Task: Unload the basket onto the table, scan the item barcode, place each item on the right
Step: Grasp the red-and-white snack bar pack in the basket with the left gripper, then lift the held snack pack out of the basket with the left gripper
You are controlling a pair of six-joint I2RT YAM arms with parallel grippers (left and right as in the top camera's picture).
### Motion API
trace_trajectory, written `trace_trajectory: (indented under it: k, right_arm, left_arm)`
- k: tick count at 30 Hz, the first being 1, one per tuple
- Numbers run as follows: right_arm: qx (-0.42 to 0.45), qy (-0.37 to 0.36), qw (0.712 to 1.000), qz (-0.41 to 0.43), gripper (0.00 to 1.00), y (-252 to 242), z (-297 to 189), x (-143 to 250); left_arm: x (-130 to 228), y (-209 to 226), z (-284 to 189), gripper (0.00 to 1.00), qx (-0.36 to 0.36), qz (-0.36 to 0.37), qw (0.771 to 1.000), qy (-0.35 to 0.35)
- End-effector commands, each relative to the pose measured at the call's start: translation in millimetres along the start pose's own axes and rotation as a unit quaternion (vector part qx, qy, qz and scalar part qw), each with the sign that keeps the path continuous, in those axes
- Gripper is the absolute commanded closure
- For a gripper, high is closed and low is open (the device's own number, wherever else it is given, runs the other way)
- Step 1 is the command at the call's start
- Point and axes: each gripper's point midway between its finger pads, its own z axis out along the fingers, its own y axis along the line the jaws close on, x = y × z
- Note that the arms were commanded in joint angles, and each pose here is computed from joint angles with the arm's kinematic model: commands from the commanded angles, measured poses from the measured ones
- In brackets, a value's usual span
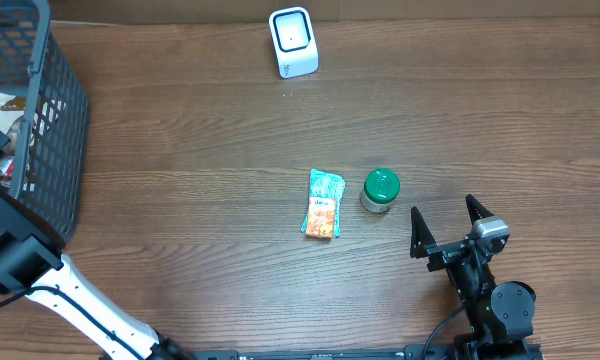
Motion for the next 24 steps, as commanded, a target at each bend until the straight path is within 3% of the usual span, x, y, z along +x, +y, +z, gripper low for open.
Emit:
trace_trajectory:
  k: [1,8,14,24]
  right_arm:
    - [-0.001,-0.001,1.0,0.002,0.0,0,0,2]
    - [-0.001,-0.001,1.0,0.002,0.0,0,0,2]
    - [-0.001,-0.001,1.0,0.002,0.0,0,0,2]
    - [-0.001,-0.001,1.0,0.002,0.0,0,0,2]
  left_arm:
    - [-8,-1,-17,0.96,-0.006,0.053,0.999,-0.009]
    - [-9,-2,-52,0.96,-0.004,0.14,0.99,-0.013]
    - [-5,-18,-67,0.96,0.039,0.246,0.968,-0.018]
    - [15,-25,-62,0.96,0.07,0.269,0.96,0.013]
